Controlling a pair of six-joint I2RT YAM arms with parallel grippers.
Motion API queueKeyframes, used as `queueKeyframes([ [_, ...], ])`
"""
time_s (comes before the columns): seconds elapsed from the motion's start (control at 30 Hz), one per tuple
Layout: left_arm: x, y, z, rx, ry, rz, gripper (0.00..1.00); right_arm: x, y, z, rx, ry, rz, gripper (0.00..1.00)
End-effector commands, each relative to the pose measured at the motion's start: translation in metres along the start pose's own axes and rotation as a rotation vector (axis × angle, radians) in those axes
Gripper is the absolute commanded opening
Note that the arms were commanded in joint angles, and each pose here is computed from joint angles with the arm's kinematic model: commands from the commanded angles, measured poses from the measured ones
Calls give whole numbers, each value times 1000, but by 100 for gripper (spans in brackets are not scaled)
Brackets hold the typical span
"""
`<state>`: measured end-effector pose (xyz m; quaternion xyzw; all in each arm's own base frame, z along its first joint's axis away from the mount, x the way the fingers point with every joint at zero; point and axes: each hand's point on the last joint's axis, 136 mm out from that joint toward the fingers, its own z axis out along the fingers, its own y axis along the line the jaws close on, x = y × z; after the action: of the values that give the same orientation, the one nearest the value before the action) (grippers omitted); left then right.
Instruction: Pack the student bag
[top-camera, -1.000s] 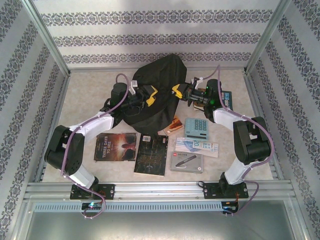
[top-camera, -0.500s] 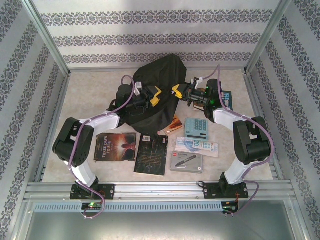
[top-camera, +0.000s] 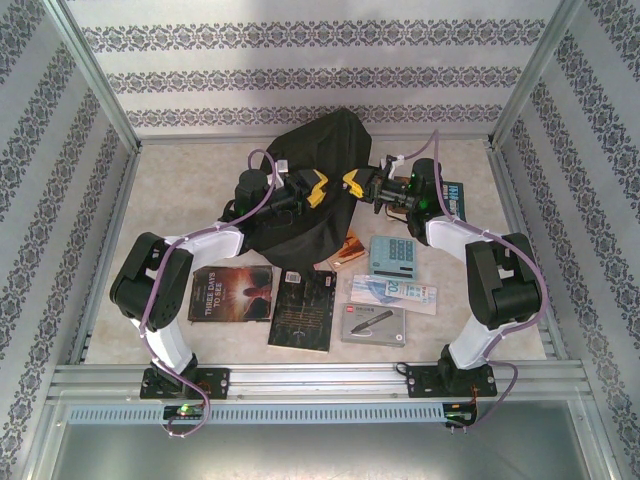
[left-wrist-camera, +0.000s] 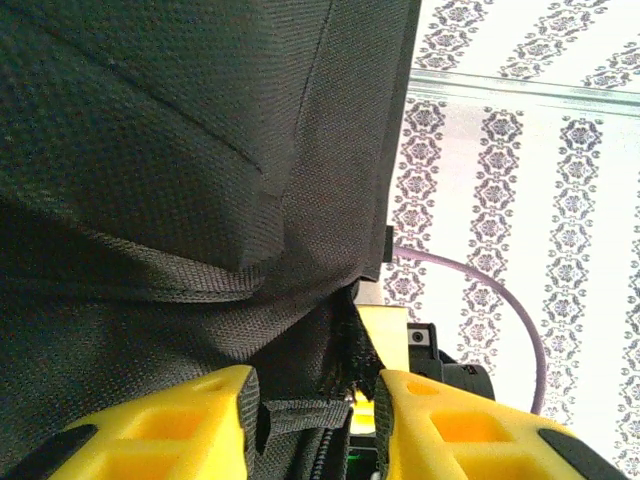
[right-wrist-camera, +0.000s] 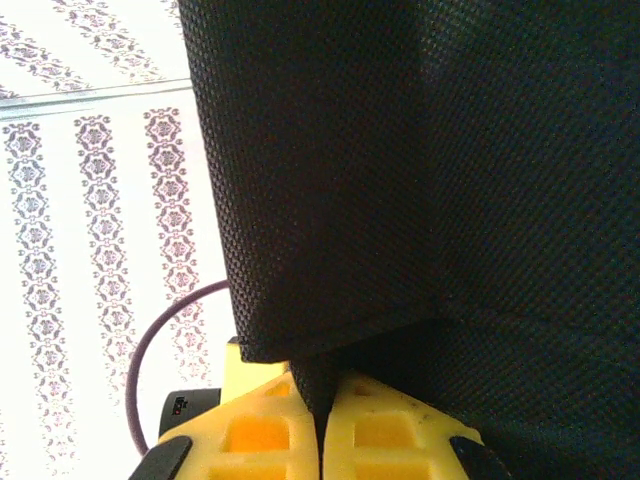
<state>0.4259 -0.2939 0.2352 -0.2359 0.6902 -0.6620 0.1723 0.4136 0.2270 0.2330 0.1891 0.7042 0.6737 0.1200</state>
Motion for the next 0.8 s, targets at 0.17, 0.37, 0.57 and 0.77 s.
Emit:
queueKeyframes([
  [0.17,15,0,6,32,45,4,35,0,20,5,-54,7,-62,0],
  [0.37,14,18,3,-4,33,-16,33,-3,21,4,-56,-3,-58,0],
  [0.57,14,18,5,0,36,-18,32,-2,24,5,-59,1,-61,0],
  [0.77,13,9,12,22,47,-8,34,1,21,8,-55,11,-57,0],
])
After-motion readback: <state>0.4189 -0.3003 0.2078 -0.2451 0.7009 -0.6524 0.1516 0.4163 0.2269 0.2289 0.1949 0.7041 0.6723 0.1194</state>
